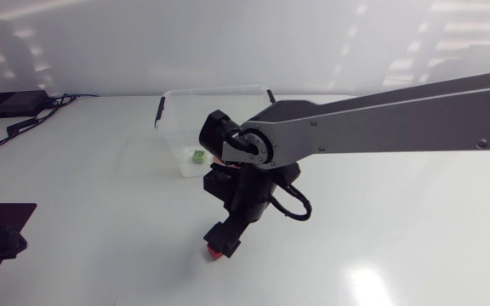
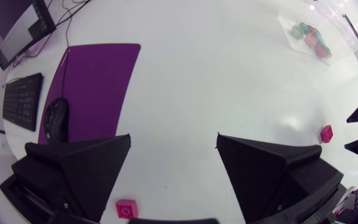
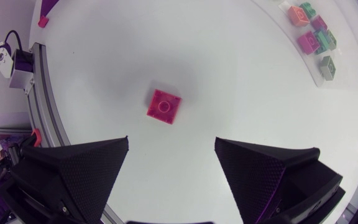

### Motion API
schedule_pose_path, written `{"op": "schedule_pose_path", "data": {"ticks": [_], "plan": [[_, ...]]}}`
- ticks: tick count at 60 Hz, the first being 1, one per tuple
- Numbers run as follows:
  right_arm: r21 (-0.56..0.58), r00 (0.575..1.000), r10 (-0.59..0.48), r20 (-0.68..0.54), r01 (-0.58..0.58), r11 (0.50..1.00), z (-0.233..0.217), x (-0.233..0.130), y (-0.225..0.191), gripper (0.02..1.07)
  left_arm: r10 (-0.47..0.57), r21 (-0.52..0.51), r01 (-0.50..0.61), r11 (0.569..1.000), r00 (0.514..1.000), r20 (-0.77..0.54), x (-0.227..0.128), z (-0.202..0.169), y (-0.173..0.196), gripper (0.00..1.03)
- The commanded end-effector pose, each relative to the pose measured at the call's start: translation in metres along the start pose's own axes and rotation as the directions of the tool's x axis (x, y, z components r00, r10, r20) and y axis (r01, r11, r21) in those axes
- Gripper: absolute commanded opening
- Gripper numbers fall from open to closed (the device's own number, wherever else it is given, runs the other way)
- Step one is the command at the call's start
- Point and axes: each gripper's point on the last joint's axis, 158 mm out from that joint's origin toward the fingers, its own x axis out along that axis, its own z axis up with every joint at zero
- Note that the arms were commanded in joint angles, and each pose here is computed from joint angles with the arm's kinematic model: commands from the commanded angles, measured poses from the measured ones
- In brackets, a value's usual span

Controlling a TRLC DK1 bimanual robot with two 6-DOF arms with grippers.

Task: Place the duplo bricks in the container

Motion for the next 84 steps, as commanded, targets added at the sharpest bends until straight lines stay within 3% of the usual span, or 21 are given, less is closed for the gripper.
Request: {"op": "schedule_pose_path", "data": {"ticks": [1, 6, 32, 49, 65, 71, 77, 82, 84], "plan": [[-0.019, 1.000, -0.004, -0.024, 0.004, 1.000, -0.013, -0.002, 0.001, 1.02, -0.007, -0.035, 0.006, 0.999, 0.999, -0.042, 0.004, -0.022, 0.005, 0.98], [-0.022, 1.000, -0.008, -0.023, 0.007, 1.000, -0.015, -0.003, 0.001, 1.02, -0.018, -0.074, 0.009, 0.997, 0.993, -0.118, 0.008, -0.046, 0.015, 0.98], [-0.016, 0.999, -0.009, -0.032, 0.009, 1.000, -0.029, 0.004, -0.007, 1.02, 0.035, -0.036, -0.049, 0.998, 0.947, -0.320, 0.012, -0.135, 0.042, 0.98], [-0.024, 1.000, -0.008, -0.028, 0.008, 1.000, -0.030, 0.006, -0.007, 1.02, 0.074, -0.074, -0.109, 0.991, 0.923, -0.379, 0.028, -0.154, 0.059, 0.98], [-0.040, 1.000, -0.004, -0.015, 0.004, 0.999, -0.027, 0.005, -0.007, 1.02, 0.029, -0.128, -0.092, 0.987, 0.904, -0.427, 0.044, -0.166, 0.059, 0.98], [-0.040, 1.000, -0.003, -0.015, 0.003, 0.999, -0.027, 0.005, -0.007, 1.02, -0.001, -0.140, -0.069, 0.988, 0.894, -0.448, 0.052, -0.171, 0.057, 0.88], [-0.040, 1.000, -0.002, -0.013, 0.001, 0.999, -0.028, 0.004, -0.007, 1.02, -0.020, -0.149, -0.055, 0.987, 0.889, -0.458, 0.055, -0.175, 0.056, 0.71], [-0.039, 1.000, -0.002, -0.013, 0.002, 0.999, -0.030, 0.004, -0.007, 1.02, 0.001, -0.138, -0.070, 0.988, 0.895, -0.447, 0.056, -0.172, 0.061, 0.50], [-0.037, 1.000, -0.003, -0.012, 0.002, 0.999, -0.030, 0.004, -0.008, 1.02, 0.007, -0.135, -0.074, 0.988, 0.896, -0.444, 0.055, -0.170, 0.062, 0.48]]}}
